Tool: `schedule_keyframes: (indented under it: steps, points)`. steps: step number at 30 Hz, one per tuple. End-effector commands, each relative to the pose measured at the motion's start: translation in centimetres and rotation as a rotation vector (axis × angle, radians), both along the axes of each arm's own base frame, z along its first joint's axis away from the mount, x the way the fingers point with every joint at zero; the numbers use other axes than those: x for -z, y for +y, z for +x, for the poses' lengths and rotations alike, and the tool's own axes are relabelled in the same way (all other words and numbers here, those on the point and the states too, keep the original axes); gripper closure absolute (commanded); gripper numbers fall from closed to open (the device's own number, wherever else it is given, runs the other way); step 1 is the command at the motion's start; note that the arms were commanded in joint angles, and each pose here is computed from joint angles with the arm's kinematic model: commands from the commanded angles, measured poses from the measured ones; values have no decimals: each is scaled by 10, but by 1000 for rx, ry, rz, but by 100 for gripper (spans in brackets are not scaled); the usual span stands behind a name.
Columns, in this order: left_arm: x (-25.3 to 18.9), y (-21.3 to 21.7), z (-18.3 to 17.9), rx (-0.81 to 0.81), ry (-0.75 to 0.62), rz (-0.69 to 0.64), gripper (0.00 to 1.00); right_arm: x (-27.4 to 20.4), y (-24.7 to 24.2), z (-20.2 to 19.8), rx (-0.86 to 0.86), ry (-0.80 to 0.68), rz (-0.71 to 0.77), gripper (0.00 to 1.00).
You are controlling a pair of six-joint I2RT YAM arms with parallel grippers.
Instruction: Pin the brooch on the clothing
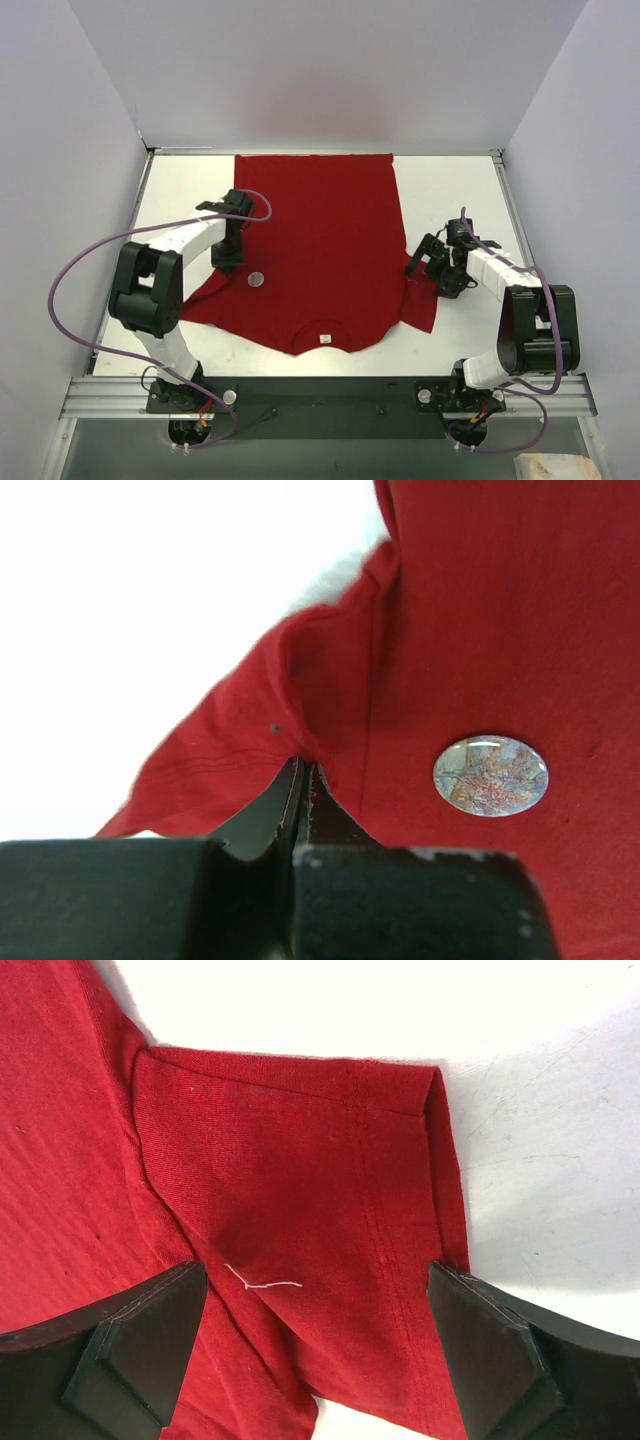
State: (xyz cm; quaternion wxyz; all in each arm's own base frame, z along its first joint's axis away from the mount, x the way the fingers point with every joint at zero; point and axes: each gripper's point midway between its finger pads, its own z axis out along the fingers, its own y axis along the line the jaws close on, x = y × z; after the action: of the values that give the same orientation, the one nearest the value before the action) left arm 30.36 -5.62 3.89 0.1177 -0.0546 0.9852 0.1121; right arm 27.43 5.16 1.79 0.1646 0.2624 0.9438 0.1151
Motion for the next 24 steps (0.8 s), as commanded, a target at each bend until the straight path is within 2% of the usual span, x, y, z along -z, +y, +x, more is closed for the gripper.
schedule_keyframes:
  steps: [1, 18, 19, 20, 21, 22, 24]
  points:
    - [-37, 21, 14, 10, -65, 89, 100, 9, -7, -9, -5, 45, -29, 1]
    - [-61, 102, 44, -26, -51, 395, 100, -5, -14, -8, -24, 10, -69, 1]
    - [-61, 106, 45, -35, -43, 406, 92, -5, -14, -8, -27, 10, -72, 1]
    - [-68, 108, 54, -47, -62, 414, 77, -7, -14, -7, -26, 5, -73, 1]
    - [-64, 110, 54, -51, -36, 427, 42, -8, -14, -7, -24, 4, -72, 1]
    - [-67, 112, 57, -67, -43, 442, 29, -9, -14, -7, -26, 1, -73, 1]
    - [-77, 113, 64, -82, -57, 463, 16, -11, -14, -7, -29, -1, -73, 1]
